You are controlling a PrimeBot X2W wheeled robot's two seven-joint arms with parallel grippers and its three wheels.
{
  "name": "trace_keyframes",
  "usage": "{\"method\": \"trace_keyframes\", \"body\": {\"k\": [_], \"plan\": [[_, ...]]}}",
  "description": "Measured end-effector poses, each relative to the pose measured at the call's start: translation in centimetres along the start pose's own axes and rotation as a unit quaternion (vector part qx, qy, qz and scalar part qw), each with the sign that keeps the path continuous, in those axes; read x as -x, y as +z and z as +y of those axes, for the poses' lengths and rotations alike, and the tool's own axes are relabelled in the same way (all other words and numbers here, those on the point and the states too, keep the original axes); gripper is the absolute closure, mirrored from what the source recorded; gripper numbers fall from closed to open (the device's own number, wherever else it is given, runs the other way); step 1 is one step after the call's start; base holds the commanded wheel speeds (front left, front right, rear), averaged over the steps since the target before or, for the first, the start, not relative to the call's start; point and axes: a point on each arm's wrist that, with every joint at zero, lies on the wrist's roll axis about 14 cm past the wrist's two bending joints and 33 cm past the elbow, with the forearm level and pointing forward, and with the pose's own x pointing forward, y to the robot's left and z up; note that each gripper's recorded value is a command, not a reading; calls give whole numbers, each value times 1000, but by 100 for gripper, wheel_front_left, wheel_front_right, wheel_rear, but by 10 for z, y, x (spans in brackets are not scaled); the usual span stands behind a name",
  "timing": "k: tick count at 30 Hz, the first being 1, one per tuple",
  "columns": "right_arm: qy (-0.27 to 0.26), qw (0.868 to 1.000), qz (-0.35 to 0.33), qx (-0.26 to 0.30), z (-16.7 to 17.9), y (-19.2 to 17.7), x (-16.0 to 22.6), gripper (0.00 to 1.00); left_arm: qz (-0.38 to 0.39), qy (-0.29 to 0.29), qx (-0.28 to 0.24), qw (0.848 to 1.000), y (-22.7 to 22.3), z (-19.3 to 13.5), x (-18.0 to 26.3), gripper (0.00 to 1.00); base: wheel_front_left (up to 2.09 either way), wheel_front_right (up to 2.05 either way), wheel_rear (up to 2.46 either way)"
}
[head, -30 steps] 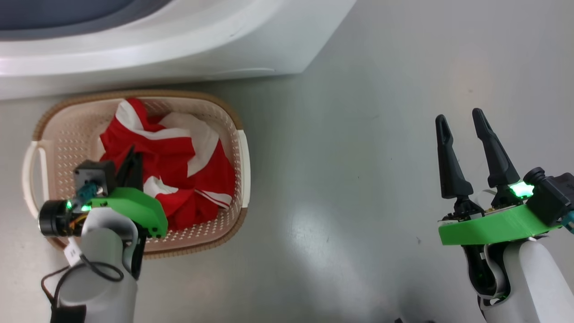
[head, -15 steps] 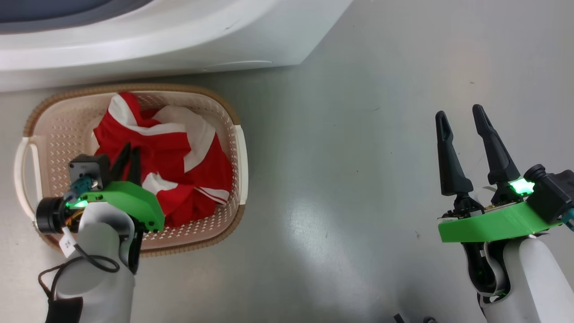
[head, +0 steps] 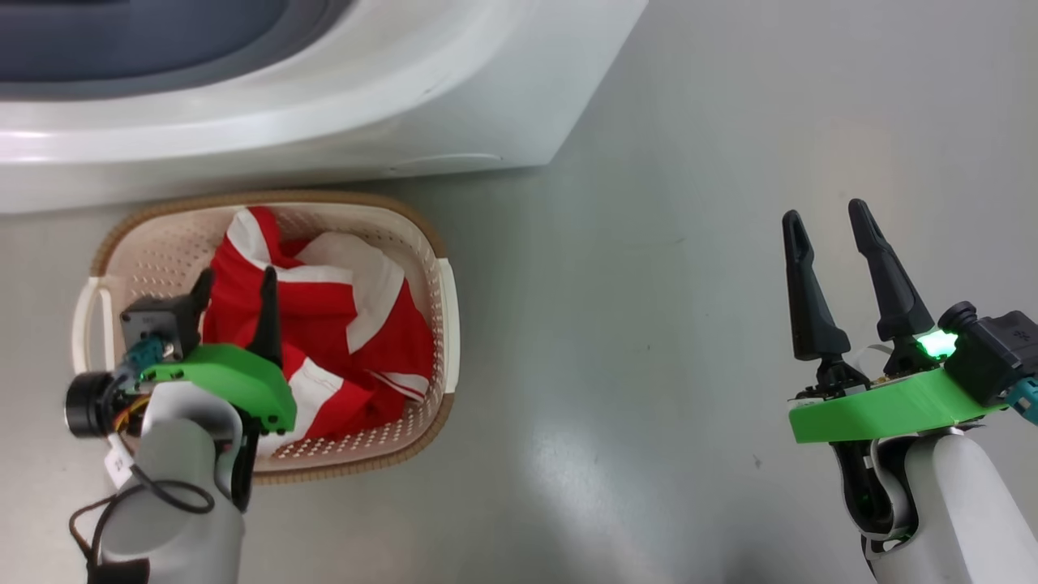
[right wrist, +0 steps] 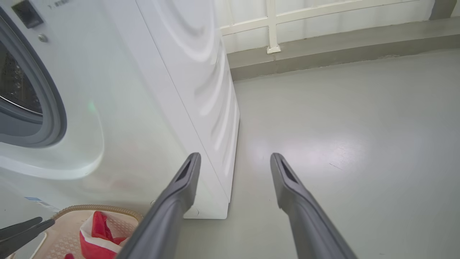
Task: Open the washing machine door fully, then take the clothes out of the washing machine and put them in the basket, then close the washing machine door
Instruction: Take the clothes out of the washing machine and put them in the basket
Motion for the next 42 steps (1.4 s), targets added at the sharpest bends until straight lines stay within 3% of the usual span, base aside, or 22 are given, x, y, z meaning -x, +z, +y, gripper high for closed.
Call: {"method": "trace_keyframes", "body": {"k": [17, 42], "plan": [[22, 999, -33, 0, 21, 37, 32, 0, -121, 10, -9, 992, 76, 6, 60, 0, 0, 0, 0], [34, 996, -76, 0, 33, 71, 95, 0, -287, 15, -35, 957, 151, 2, 179, 0, 0, 0, 0]]}}
